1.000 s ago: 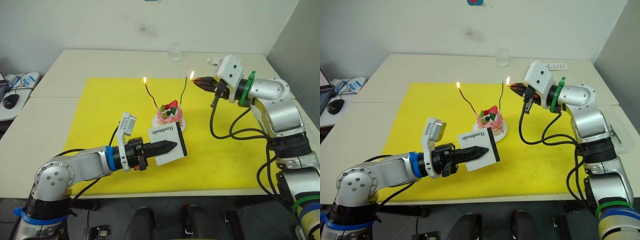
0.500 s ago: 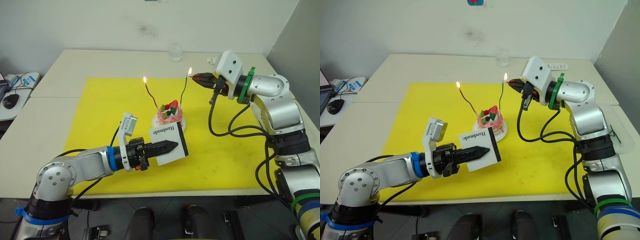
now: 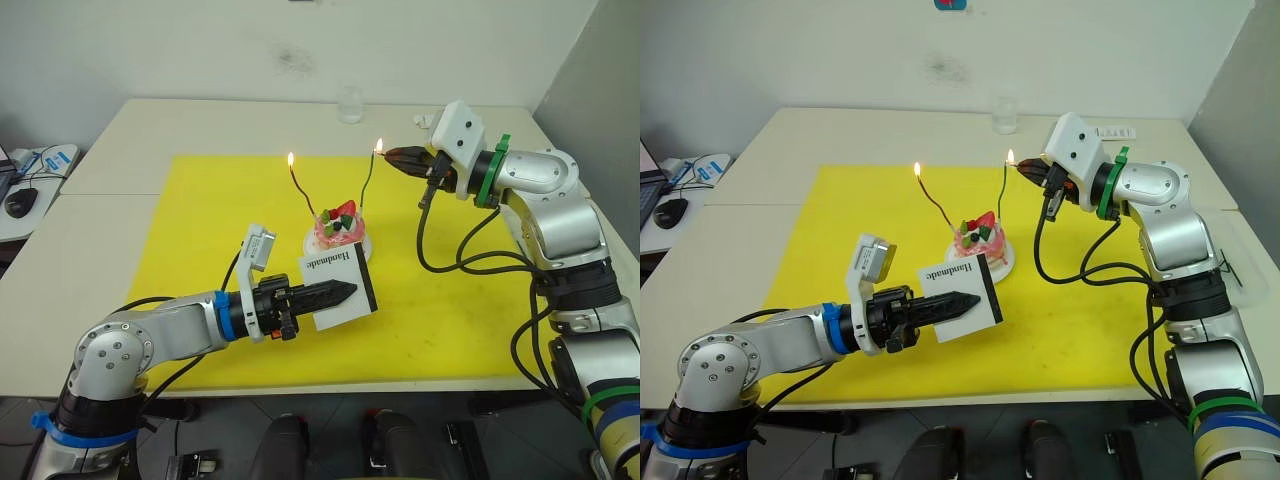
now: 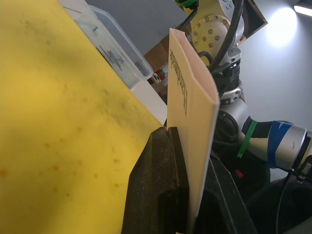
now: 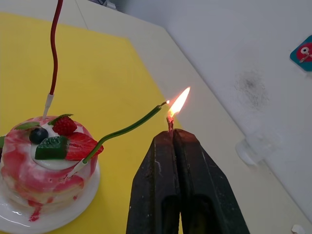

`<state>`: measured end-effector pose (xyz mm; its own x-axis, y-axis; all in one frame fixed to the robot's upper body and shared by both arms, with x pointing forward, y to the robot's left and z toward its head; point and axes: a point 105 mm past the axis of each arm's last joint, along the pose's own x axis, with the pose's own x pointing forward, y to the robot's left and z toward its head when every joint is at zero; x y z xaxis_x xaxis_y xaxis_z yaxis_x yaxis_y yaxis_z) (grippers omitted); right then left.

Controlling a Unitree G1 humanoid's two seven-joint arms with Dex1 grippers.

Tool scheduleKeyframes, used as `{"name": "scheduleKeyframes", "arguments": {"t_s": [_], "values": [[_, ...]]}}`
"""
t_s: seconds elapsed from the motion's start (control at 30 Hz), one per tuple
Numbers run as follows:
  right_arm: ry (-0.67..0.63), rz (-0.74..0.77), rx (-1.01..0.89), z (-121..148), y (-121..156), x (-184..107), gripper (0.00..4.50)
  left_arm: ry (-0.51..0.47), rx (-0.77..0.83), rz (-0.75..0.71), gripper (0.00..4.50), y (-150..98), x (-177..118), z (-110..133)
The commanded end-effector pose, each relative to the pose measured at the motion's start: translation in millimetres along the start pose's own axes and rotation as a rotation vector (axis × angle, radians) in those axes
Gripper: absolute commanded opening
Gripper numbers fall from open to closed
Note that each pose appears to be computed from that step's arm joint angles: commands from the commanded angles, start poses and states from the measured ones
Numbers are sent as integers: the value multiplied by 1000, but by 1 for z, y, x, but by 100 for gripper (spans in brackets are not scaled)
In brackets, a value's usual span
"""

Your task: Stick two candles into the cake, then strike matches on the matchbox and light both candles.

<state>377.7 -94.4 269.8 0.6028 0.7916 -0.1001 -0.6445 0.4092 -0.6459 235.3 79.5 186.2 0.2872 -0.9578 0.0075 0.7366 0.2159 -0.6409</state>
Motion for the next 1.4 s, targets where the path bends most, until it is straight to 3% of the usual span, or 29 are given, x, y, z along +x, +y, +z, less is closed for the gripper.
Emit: {"name": "scheduleKeyframes", "arguments": {"t_s": [0.03,0.7,1.17,1.4], "values": [[-37,-19,-53,17,-7,-5,5,-7,9,-37,0,-9,1,3],[23,-27,-43,2,-8,-21,5,1,4,-47,0,-10,1,2],[0,-24,-48,14,-6,-23,5,11,4,-54,0,-11,1,1],[40,-42,-49,15,-7,-44,5,13,8,-56,0,-12,0,0]]}}
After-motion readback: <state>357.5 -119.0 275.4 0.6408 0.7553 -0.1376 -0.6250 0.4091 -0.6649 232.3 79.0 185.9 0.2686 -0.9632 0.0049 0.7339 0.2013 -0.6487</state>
